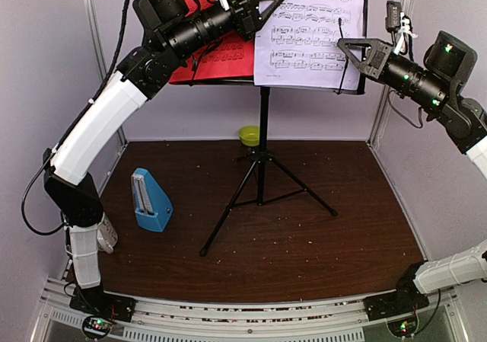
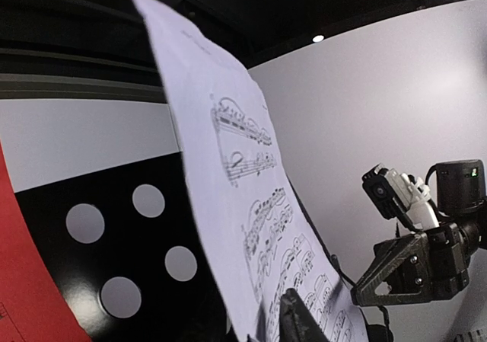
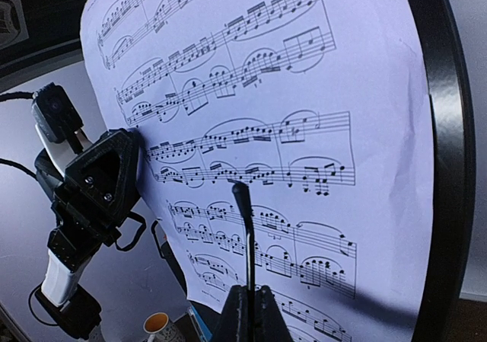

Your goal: Set up the instrument practice props

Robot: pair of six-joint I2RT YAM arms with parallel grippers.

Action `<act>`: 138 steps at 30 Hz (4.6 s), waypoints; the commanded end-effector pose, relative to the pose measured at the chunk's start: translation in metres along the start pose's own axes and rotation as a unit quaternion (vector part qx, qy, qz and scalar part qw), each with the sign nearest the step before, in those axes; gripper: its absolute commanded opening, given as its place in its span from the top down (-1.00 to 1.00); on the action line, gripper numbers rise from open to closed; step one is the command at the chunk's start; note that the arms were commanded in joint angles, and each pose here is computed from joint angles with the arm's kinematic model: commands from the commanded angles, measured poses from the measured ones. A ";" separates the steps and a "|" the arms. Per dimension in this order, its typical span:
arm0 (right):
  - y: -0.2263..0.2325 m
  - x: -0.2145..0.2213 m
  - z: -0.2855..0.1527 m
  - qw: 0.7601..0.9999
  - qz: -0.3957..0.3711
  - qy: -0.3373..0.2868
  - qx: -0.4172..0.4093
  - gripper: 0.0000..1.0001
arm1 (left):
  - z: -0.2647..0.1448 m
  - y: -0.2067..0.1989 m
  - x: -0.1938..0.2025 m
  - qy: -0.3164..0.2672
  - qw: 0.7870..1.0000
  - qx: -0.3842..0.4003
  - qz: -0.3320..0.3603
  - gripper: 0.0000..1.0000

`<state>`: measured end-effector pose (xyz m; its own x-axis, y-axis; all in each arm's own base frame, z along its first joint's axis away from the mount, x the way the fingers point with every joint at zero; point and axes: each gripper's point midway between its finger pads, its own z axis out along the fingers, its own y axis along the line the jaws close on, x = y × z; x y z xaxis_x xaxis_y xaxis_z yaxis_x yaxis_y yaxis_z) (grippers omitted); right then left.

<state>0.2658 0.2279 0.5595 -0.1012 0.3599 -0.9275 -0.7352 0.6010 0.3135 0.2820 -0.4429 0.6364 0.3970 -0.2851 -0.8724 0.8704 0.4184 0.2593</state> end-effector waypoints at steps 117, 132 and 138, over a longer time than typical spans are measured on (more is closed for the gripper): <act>-0.034 0.035 -0.115 0.991 0.029 0.029 0.130 -0.97 | -0.284 0.059 0.087 0.273 0.851 -0.410 -0.180 -0.96; -0.062 0.136 -0.147 0.979 0.072 0.109 0.156 -1.00 | -0.431 0.036 0.209 0.476 0.678 -0.504 -0.244 -0.96; -0.069 0.154 -0.145 0.976 0.057 0.137 0.161 -1.00 | -0.440 0.045 0.246 0.526 0.665 -0.477 -0.233 -0.96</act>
<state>0.2008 0.1366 0.3768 -0.3681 0.2918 -0.8828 -0.4633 0.7656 0.4463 0.2799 -0.1071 0.2637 -0.6843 -0.0927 -0.7233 -0.0199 0.9939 -0.1085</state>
